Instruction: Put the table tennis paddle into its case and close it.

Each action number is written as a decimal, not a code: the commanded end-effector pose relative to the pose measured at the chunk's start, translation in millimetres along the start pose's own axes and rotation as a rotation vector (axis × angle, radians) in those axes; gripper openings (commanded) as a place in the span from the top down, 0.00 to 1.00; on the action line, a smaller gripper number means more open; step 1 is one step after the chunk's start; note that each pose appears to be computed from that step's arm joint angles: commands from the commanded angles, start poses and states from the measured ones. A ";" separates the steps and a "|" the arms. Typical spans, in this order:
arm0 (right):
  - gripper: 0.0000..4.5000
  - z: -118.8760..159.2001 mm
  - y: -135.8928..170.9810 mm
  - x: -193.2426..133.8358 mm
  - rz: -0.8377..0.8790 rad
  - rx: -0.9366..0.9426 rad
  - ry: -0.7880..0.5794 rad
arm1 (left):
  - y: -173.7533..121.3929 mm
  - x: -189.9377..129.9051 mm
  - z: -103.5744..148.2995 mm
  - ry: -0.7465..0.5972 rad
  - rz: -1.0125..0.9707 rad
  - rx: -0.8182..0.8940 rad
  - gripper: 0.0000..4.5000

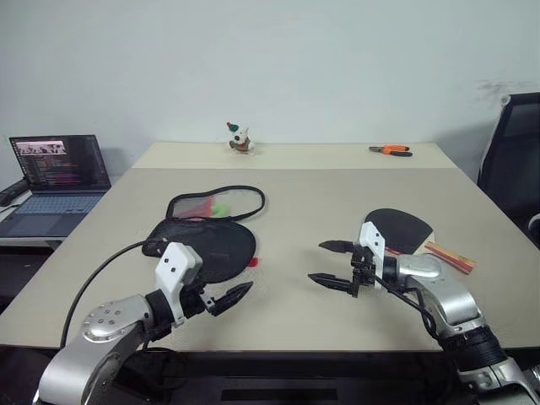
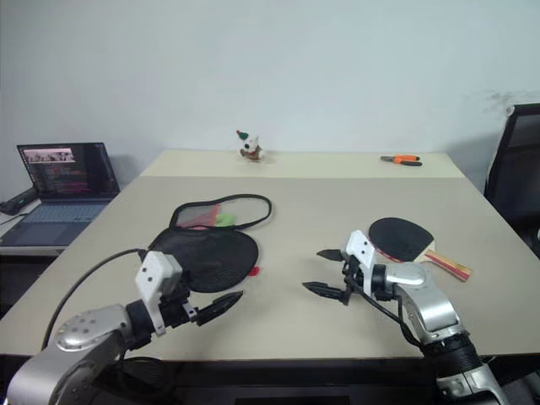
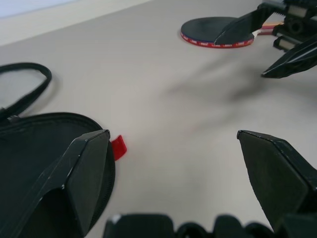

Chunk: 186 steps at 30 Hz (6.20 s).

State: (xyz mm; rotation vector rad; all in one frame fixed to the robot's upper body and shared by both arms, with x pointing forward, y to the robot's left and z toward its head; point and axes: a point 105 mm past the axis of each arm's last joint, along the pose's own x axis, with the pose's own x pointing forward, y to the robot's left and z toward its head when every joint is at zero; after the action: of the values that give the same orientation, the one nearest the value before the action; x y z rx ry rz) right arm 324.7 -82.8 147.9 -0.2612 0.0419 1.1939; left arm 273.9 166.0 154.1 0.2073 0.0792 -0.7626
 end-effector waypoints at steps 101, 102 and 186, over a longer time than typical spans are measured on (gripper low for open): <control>0.00 -7.5 -34.9 57.6 -0.498 0.412 0.075 | 65.6 -17.3 -12.3 0.096 -0.061 -0.029 0.39; 0.00 -8.9 -36.1 61.6 -0.510 0.417 0.077 | 64.1 -18.4 -13.4 0.098 -0.061 -0.029 0.39; 0.99 -13.1 -150.5 -43.5 -0.508 0.278 0.507 | 67.1 -3.6 52.1 -0.075 -0.160 0.082 0.38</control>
State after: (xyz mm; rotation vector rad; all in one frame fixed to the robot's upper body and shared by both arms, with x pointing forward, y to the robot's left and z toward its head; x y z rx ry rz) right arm 442.5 -172.5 146.2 -0.2523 0.6149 0.5989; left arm 318.6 202.0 198.0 0.2256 0.0558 -0.9385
